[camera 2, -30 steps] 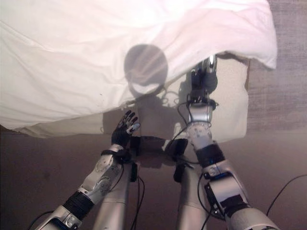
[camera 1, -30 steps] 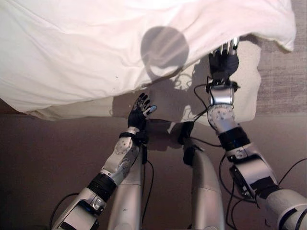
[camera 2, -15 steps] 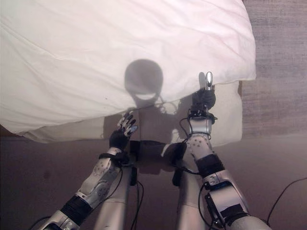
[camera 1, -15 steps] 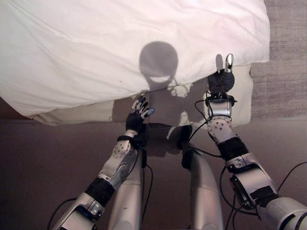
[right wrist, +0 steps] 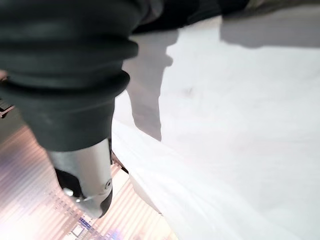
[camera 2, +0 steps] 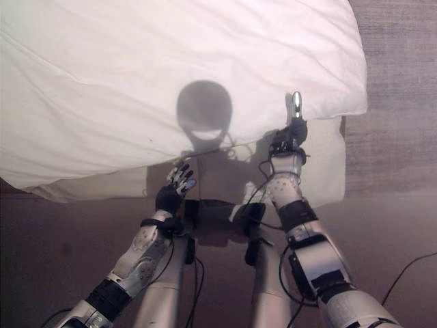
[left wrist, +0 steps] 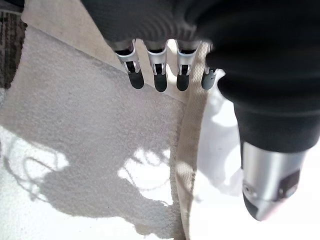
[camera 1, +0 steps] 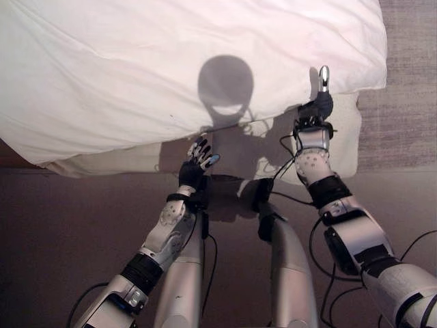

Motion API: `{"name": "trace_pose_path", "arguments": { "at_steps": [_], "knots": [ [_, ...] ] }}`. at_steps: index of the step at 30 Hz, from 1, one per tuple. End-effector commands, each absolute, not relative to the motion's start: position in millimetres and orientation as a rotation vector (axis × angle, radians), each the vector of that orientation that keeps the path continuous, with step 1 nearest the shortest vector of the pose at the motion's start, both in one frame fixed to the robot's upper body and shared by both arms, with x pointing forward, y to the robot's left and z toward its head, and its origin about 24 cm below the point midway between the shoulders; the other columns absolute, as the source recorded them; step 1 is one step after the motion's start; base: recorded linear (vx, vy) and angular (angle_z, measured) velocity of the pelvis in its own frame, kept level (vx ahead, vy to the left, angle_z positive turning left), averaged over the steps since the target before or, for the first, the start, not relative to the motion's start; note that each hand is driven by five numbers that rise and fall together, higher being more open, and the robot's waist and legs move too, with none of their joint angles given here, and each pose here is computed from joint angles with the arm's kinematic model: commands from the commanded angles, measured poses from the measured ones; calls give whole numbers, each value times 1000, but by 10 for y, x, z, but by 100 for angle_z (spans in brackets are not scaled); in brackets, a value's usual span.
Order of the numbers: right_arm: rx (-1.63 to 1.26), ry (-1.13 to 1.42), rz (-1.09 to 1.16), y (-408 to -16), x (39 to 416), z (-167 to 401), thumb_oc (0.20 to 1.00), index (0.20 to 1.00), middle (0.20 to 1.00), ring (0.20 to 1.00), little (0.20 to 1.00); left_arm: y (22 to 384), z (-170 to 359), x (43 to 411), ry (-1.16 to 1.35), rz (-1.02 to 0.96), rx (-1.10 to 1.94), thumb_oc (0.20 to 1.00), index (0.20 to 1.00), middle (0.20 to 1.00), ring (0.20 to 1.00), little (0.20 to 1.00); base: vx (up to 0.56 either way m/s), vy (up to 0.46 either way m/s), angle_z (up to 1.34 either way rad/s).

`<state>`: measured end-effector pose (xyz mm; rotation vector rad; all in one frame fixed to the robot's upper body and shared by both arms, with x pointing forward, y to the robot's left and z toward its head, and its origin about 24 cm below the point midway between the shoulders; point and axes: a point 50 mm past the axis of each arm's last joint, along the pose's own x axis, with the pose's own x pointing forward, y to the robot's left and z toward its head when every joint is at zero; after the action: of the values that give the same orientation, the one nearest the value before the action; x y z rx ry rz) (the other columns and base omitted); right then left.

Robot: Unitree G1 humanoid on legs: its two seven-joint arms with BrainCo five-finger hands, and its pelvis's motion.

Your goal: Make the bed

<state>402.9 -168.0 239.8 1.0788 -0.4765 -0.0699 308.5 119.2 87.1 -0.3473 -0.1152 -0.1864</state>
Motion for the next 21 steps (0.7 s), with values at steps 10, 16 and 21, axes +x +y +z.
{"name": "trace_pose_path", "arguments": {
  "at_steps": [10,16,21],
  "knots": [
    [944,-611,-204,-2297,4030,3223,1000,1000,1000,1000,1000,1122,932,2925,-147,-301,-373,1000,1000,1000,1000,1000,11,-9,2],
    [952,-621,-241,-2386,4011,3258,1000,1000,1000,1000,1000,1088,944,2919,-146,-318,-378,1000,1000,1000,1000,1000,21,-19,7],
    [961,-623,-251,-2356,4013,3226,200,200,200,200,200,1069,1000,2948,-164,-319,-395,1000,1000,1000,1000,1000,4,-4,1]
  ]
}}
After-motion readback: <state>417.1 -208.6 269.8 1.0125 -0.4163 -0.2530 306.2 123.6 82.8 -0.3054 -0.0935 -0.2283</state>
